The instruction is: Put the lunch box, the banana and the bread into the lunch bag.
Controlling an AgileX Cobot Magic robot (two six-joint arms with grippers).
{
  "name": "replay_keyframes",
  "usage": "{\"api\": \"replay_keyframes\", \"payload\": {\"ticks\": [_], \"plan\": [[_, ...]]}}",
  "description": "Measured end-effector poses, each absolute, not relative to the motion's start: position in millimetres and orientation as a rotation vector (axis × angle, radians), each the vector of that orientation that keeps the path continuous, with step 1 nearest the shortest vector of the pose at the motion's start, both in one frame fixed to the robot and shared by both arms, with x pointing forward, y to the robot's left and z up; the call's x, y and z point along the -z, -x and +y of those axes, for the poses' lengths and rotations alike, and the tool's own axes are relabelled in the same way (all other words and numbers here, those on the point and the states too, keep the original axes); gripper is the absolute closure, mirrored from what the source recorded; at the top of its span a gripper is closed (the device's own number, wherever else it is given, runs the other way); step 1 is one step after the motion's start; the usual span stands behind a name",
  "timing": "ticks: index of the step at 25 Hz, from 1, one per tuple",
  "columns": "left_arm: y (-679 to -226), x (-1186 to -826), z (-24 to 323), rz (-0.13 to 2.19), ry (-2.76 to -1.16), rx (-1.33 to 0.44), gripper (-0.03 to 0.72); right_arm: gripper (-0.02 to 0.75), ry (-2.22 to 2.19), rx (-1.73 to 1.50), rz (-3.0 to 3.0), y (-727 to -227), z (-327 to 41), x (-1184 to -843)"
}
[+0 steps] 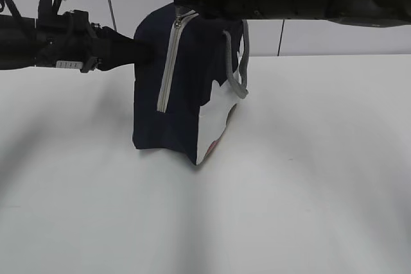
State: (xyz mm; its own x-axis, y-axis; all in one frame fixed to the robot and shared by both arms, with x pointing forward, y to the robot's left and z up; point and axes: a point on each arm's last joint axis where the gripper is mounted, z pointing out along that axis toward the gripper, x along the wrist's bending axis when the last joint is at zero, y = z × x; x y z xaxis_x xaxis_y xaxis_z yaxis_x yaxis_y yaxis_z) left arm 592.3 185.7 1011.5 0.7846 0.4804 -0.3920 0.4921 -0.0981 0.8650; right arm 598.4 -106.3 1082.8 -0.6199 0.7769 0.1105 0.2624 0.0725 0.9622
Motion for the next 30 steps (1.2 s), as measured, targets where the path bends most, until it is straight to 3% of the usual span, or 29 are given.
{"api": "replay_keyframes", "payload": {"ticks": [5, 8, 30], "plan": [[-592.4, -1011.4, 185.8, 0.766, -1.729, 0.010, 0.643, 0.754, -1.033, -1.573, 1.920, -598.4, -106.3, -1082.8], [-591.7, -1010.8, 185.7, 0.758, -1.740, 0.013, 0.676, 0.754, -1.042, -1.579, 1.916, -598.5, -106.3, -1083.0], [-590.0, -1008.8, 186.0, 0.789, -1.769, 0.057, 0.685, 0.754, -1.119, -1.624, 1.844, -602.4, -107.3, -1092.7]]}}
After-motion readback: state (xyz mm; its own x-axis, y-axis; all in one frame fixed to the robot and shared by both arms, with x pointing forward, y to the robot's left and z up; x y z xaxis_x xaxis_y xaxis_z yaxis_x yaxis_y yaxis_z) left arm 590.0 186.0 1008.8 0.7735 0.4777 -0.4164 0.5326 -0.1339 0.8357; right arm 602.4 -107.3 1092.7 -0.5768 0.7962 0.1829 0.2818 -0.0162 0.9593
